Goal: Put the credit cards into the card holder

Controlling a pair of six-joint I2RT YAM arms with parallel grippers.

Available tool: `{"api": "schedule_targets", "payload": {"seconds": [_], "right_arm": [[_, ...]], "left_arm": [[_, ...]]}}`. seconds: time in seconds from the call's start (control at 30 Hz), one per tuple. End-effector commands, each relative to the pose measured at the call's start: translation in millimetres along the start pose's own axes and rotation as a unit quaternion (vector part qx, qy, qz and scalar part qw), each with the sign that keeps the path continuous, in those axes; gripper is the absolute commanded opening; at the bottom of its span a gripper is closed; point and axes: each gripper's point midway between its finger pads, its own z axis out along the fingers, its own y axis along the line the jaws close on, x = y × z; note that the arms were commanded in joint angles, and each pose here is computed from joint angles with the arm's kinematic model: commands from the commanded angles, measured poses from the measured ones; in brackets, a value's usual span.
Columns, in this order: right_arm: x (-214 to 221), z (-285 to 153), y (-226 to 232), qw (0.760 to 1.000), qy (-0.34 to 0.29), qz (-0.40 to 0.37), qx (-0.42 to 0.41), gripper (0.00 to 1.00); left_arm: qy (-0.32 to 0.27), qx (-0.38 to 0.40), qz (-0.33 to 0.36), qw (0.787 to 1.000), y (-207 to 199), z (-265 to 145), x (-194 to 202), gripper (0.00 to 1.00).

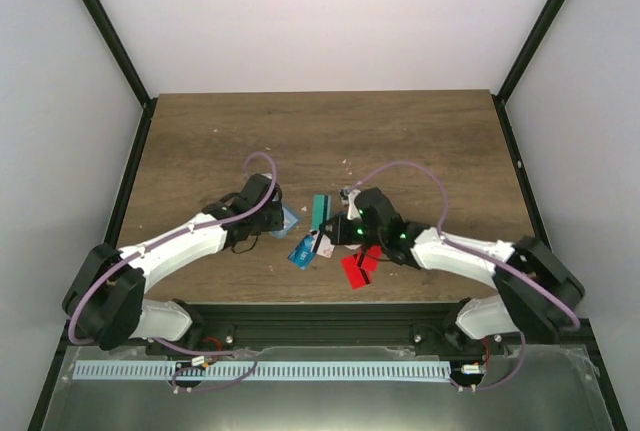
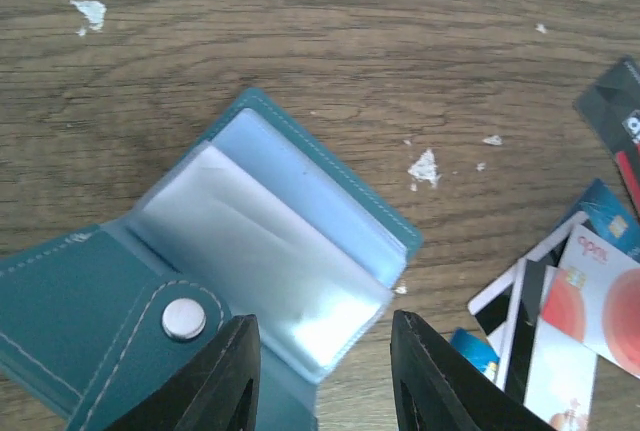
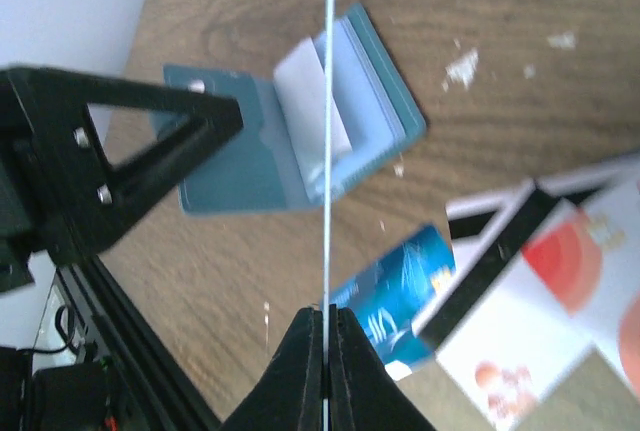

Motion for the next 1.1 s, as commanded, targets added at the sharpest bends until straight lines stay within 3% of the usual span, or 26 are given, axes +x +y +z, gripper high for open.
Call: {"api": "schedule_targets", "payload": {"seconds": [0.0,0.2,0.43,1.07], "right_arm": [[-40.1,22.2,19.7,0.997,-0.023,-0.068,-0.042,0.01],[-59.9,65.2,6.1,0.995,-0.001,-0.091,-0.038,0.01],[-50.9,100.8,10.6,0.991,0.055,-0.099,-0.077,0.01],[-15.9,131.4,30.3,0.974,0.133,-0.083,-0.161,0.01]], "left_arm": [[0.009,-0.008,0.010,1.000,10.7,3.7,-0.7,0.38],[0.022,-0.030,-0.004,0.999,32.2,10.5,7.2,0.36],[0.030,-0.035,-0.013,0.999,44.1,14.3,23.1,0.36],[0.027,-0.070,-0.043,0.996,71.6,24.7,31.7,0.31]]}}
